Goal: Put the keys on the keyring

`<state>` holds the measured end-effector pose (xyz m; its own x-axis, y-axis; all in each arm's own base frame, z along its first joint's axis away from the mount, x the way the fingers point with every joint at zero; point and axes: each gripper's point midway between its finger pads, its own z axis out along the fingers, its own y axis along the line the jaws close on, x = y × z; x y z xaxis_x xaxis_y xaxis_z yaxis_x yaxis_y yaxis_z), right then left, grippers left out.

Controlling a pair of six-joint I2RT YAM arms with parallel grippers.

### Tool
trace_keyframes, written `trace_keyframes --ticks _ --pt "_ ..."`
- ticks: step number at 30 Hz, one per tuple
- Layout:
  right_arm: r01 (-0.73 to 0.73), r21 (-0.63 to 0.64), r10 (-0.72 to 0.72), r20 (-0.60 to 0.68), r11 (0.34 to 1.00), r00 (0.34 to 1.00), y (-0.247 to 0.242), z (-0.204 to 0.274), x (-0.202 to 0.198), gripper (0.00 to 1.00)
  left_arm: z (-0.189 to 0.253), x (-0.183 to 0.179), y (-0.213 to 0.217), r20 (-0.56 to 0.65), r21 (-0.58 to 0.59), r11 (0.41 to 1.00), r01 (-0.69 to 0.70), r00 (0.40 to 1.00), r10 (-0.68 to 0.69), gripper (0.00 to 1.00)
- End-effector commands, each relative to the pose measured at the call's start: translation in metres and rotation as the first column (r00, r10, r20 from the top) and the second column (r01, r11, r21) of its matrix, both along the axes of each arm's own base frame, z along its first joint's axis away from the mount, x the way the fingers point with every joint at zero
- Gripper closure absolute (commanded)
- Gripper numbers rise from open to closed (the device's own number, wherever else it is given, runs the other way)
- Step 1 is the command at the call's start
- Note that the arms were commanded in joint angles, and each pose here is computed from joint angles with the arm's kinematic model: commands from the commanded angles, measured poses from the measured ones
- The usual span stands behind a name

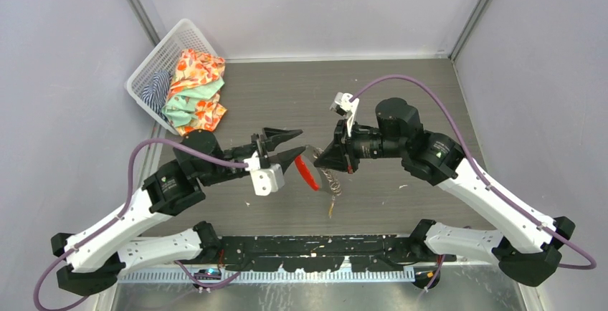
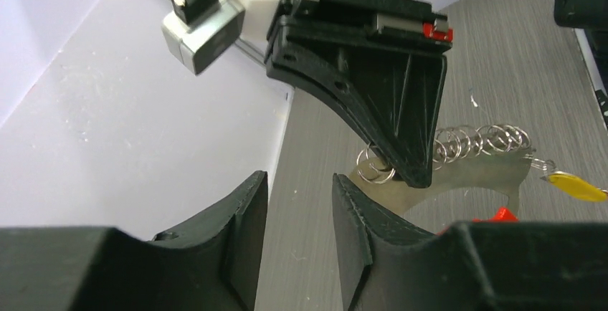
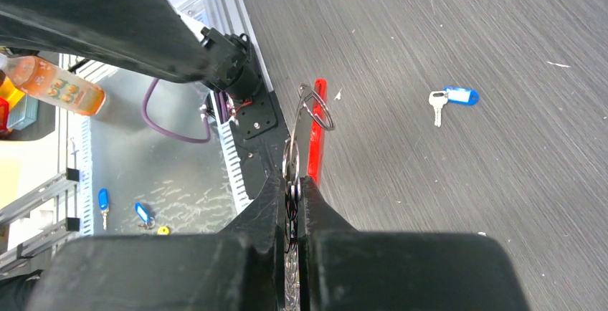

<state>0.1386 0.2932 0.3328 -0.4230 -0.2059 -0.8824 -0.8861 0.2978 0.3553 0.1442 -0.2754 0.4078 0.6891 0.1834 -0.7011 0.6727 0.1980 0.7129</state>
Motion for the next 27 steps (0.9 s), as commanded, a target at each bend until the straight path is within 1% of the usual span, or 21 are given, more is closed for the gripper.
trace_keyframes --ticks 1,4,8,11,15,21,27 --pt "-0.005 0.017 0.004 0.042 1.000 0.999 0.000 0.010 0.000 0.99 0.021 -0.016 0.004 0.036 -0.024 0.997 0.068 0.997 -0.067 0.60" --pt "-0.002 0.020 0.002 0.044 1.000 0.999 -0.001 0.012 0.000 0.99 0.008 -0.017 0.004 0.020 0.022 0.997 0.076 0.997 -0.077 0.60" --pt "-0.001 0.019 0.000 0.049 1.000 0.999 -0.002 0.013 0.000 0.99 -0.006 -0.012 0.006 -0.032 0.057 0.997 0.045 0.999 -0.043 0.52" --pt "-0.002 0.017 0.001 0.049 1.000 0.999 -0.003 0.013 -0.001 0.99 -0.014 -0.009 0.004 -0.074 0.079 0.997 0.027 0.997 -0.022 0.50" --pt "-0.003 0.020 0.002 0.053 1.000 0.999 -0.004 0.015 -0.002 0.99 -0.017 0.000 0.003 -0.110 0.081 0.997 -0.009 0.994 0.018 0.54" --pt "-0.002 0.027 0.001 0.060 1.000 0.998 -0.006 0.017 -0.003 0.99 -0.030 0.007 0.002 -0.174 0.122 0.992 -0.037 0.983 0.058 0.60" --pt "-0.004 0.029 0.003 0.052 1.000 0.999 -0.006 0.015 -0.005 0.99 -0.033 0.011 0.003 -0.173 0.130 0.990 -0.048 0.982 0.071 0.66"
